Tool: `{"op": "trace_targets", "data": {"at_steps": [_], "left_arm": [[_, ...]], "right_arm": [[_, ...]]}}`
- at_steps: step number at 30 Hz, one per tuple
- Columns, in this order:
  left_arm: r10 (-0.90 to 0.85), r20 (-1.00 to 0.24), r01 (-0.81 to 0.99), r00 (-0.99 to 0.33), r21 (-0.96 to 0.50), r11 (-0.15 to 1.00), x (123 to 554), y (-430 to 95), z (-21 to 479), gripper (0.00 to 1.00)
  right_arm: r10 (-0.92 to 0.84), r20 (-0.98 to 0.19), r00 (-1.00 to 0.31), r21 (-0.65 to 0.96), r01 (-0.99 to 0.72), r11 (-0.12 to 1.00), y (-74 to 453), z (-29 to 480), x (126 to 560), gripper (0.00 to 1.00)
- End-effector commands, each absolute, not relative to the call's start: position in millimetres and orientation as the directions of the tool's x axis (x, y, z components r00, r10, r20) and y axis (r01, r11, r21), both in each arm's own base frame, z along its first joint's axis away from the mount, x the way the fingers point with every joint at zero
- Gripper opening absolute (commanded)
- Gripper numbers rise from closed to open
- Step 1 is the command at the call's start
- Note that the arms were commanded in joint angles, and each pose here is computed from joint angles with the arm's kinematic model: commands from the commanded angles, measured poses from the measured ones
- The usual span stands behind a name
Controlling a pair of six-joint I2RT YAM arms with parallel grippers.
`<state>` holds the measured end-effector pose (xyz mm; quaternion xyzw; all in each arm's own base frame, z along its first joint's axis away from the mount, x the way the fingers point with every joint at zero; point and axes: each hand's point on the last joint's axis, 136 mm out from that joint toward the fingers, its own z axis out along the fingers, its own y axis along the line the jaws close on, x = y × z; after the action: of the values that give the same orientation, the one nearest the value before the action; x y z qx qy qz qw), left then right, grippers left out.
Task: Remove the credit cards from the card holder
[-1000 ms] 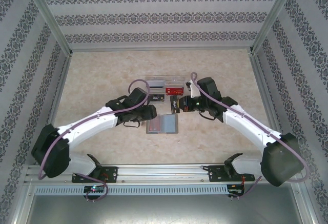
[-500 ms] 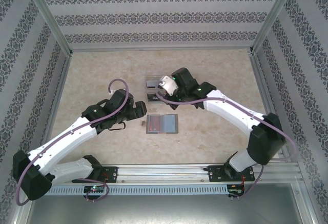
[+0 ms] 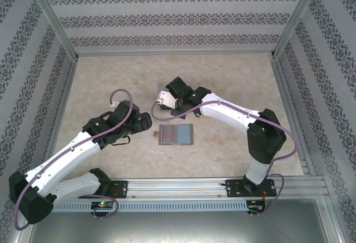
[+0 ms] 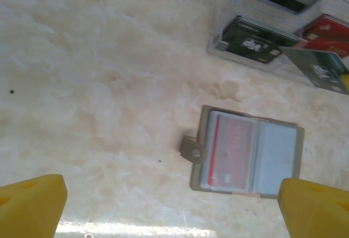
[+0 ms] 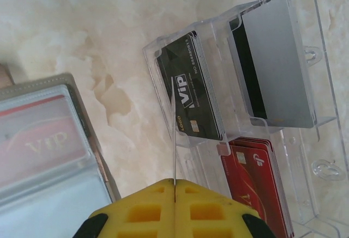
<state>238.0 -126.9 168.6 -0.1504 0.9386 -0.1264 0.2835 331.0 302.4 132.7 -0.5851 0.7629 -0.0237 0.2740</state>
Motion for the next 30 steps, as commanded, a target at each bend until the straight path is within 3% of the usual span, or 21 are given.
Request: {"op": "trace_targets", "data": {"at_steps": [1,4,10,16,30], "left_arm": [[-0.386,-0.485,-0.265,-0.785,-0.301,0.916,244,-110,177,1.0],[-0.415,-0.465,-0.28,-0.782,-0.333,0.9,253,-105,184,1.0],[-0.47,-0.425,-0.346,-0.774,-0.337,0.875,268,-80,189,1.0],[-0.461,-0.411,-0.332,-0.786,-0.348,0.877,282,-72,186,1.0],[-0.45,-0.379,-0.322,-0.808,-0.356,0.877,295,-75,180,1.0]], "right_arm": [[-0.937,-0.339,-0.086,-0.418,-0.878,0.231,309,134,336,0.0],[-0.957,-0.286,-0.039,-0.453,-0.875,0.171,313,126,336,0.0],[-0.955,-0.297,-0.004,-0.46,-0.876,0.147,330,132,338,0.0],[-0.977,-0.209,0.041,-0.503,-0.862,0.072,342,124,345,0.0],[-0.99,-0.14,0.005,-0.499,-0.864,0.067,339,99,357,0.0]]}}
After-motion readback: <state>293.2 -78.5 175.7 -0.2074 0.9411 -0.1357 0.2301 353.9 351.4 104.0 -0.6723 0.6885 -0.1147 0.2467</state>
